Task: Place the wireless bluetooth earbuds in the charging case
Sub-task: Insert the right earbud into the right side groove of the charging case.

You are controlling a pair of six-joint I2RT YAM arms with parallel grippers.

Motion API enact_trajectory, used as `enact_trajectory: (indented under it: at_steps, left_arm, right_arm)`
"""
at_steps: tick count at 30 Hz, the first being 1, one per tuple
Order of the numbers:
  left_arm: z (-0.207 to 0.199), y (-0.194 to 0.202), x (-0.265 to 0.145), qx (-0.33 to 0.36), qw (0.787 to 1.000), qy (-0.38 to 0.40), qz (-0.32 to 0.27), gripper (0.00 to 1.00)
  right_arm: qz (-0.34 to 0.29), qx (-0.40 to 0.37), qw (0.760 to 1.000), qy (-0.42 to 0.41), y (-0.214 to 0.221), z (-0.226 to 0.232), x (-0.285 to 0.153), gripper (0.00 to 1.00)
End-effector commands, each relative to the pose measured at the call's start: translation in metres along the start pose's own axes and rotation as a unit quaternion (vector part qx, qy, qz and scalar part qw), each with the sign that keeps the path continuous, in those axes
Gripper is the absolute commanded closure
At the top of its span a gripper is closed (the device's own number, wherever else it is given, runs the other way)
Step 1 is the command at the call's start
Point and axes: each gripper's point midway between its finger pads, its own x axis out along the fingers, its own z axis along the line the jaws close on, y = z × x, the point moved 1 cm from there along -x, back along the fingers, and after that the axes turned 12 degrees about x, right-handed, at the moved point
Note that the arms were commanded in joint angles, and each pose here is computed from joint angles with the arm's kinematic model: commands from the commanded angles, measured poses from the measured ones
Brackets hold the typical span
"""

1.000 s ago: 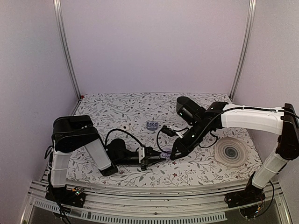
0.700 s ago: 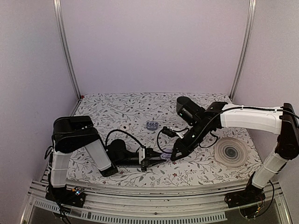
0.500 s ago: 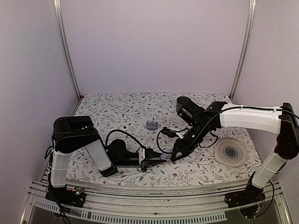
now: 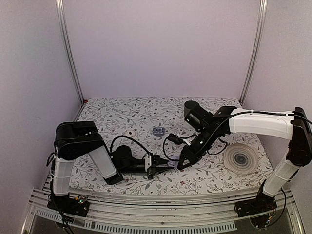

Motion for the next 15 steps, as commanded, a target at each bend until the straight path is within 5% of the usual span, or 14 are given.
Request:
enact_trajectory:
  at_steps: [1,15]
  left_arm:
    - [0.023,-0.062,0.0,0.077,0.988,-0.058,-0.122,1.0]
    - [0.011,-0.069,-0.001,0.093,0.987,-0.044,-0.127,1.0]
  right_arm:
    - [0.005,-0.02,1.0,-0.02,-0.004,0.012,0.007,0.93]
    - [0.014,-0.01,1.0,-0.009,-0.003,0.005,0.013,0.93]
